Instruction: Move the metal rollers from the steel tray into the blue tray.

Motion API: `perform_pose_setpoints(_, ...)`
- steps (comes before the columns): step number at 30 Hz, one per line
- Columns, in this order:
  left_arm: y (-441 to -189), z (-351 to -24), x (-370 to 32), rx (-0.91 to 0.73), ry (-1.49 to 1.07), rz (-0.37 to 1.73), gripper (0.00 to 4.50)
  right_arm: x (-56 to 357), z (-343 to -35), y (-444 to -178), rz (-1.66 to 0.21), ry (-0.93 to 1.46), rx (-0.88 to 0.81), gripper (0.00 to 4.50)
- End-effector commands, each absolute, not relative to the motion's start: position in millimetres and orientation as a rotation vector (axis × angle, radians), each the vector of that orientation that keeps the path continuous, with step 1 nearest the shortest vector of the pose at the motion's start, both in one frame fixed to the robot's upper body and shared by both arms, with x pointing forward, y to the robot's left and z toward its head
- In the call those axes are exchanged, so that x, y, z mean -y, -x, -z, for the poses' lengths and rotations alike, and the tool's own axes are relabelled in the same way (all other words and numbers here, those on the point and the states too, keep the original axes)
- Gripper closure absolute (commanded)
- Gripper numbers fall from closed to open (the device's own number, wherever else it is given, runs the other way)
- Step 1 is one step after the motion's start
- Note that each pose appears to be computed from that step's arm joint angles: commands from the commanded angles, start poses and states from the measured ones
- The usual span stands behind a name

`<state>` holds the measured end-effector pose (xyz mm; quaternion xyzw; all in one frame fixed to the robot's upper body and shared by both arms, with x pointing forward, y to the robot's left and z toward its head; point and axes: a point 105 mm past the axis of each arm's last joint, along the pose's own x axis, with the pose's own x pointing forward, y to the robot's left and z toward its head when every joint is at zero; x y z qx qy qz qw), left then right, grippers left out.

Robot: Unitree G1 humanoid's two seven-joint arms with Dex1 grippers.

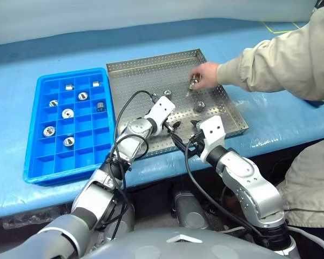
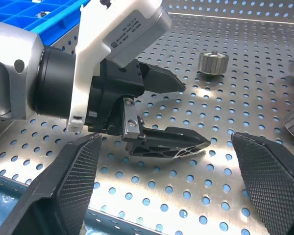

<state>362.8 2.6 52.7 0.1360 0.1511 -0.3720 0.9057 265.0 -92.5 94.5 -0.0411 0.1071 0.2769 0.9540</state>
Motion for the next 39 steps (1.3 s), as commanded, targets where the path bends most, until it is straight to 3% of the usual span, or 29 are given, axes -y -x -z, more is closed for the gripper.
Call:
perform_pose_setpoints(1,-364.2,-66.7,-1.2,-0.255,-0.271,0.764,0.03,90.2,-104.0,-266.7,-0.569,0.087,-0.172,0.0)
perform_pose_setpoints(12,-385.1,-91.0,-2.2,-0.166,-0.244,0.66,0.03,87.5,-104.7,-266.7,-0.578,0.088,-0.169,0.0)
perform_pose_setpoints(21,-426.5,-113.8,0.1,-0.147,-0.168,0.481,0.03,85.7,-106.3,-266.2,-0.573,0.092,-0.158,0.0)
perform_pose_setpoints(29,-442.8,-104.0,-4.9,-0.228,-0.088,0.379,0.03,84.4,-106.6,-265.3,-0.561,0.087,-0.151,0.0)
perform_pose_setpoints(39,-442.6,-82.9,-8.6,-0.336,-0.053,0.356,0.03,84.4,-108.9,-263.3,-0.538,0.073,-0.134,0.0)
